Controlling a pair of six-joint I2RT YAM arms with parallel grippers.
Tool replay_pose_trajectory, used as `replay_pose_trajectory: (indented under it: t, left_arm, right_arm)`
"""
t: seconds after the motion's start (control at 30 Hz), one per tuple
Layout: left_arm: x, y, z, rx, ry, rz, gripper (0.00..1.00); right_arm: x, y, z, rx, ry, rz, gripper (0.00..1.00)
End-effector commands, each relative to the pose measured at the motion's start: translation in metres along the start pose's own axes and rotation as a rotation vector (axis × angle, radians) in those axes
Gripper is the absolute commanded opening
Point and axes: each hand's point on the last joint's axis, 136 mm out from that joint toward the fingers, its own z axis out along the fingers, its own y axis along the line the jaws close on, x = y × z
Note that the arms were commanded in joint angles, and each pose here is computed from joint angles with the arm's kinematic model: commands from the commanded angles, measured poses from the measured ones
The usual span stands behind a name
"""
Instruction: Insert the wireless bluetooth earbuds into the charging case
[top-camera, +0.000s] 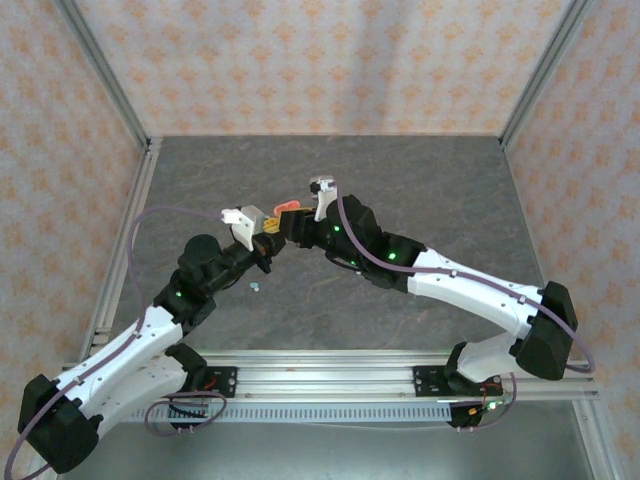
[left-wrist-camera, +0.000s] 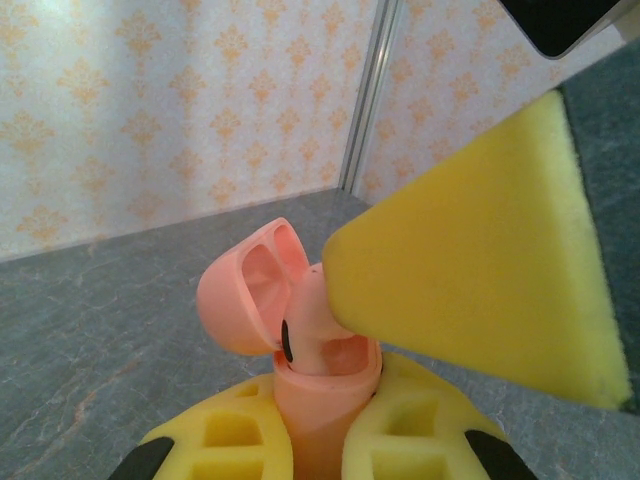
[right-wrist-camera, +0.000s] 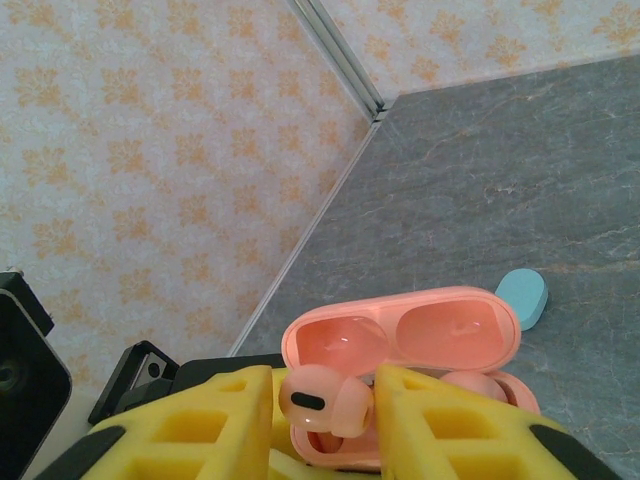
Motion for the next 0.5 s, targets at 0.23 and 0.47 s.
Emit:
replay_pose_trajectory:
  t: [0.23,0.47]
  left_arm:
    - [-0.043,-0.007,-0.012,0.005,-0.139,0.037,0.00]
    - [-0.043,-0.008,-0.015,0.007,-0.134,0.043,0.00]
  right_arm:
    - [-0.005,0.006,-0.018,0.005,0.012,0.006,0.40]
    - [-0.019,0.017,-0.031,-0.026,-0.017,0.024,0.39]
